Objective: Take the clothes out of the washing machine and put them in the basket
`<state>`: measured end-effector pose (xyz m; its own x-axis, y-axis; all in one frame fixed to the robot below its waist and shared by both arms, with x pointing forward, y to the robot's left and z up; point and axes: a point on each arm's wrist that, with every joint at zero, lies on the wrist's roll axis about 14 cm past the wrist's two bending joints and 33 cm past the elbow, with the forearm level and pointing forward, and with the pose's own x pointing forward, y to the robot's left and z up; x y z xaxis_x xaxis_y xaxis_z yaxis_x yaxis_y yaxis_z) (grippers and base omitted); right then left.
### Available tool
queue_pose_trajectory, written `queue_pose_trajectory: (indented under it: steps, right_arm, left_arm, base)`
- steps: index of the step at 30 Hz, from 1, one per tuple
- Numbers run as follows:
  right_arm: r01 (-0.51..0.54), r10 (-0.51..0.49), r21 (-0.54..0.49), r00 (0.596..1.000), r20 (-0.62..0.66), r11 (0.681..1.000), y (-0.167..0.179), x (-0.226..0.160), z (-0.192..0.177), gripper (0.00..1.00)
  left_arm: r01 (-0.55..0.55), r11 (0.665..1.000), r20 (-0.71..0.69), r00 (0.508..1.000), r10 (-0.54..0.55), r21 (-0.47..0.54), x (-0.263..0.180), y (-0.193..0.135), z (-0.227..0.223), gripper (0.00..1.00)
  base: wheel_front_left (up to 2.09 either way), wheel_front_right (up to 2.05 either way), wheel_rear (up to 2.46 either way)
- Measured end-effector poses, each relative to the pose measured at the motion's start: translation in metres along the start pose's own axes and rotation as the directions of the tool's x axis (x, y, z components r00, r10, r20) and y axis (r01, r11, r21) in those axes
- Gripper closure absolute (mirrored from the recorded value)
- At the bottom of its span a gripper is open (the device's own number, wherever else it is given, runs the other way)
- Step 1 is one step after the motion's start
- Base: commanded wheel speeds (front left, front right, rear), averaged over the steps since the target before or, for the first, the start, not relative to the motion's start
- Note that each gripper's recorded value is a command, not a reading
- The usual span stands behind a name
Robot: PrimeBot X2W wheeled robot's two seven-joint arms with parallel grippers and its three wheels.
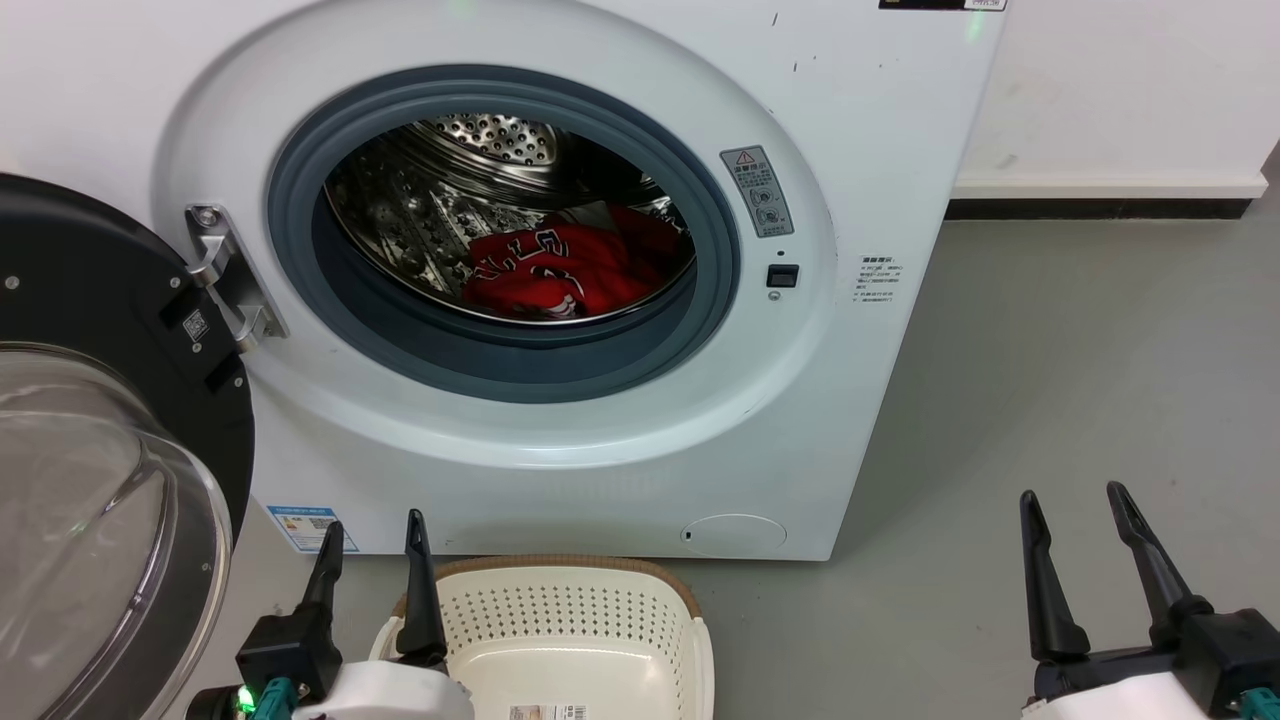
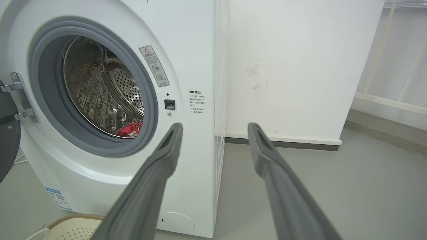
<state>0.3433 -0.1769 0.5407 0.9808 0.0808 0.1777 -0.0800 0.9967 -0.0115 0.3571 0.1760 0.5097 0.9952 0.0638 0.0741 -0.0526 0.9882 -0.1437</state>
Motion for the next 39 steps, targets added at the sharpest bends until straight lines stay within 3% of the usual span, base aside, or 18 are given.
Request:
queue_pose_trajectory:
  steps: [12,33,39]
  right_arm:
    - [-0.014,0.014,-0.070,1.000,0.007,0.997,0.001,-0.003,0.001,0.00]
    - [-0.004,0.003,-0.058,1.000,-0.005,0.998,-0.001,-0.006,-0.003,0.00]
    - [-0.013,0.012,-0.055,1.000,-0.013,0.998,0.002,-0.003,-0.006,0.00]
  left_arm:
    - [0.003,0.998,0.014,1.000,-0.004,0.068,-0.003,-0.001,0.000,0.00]
    - [-0.002,0.998,-0.018,1.000,0.003,0.056,-0.002,0.001,-0.010,0.00]
    - [0.034,0.998,-0.024,0.999,-0.033,0.048,0.016,-0.006,-0.012,0.00]
  base:
    - [0.00,0.00,0.00]
    - [0.00,0.00,0.00]
    - [0.00,0.00,0.00]
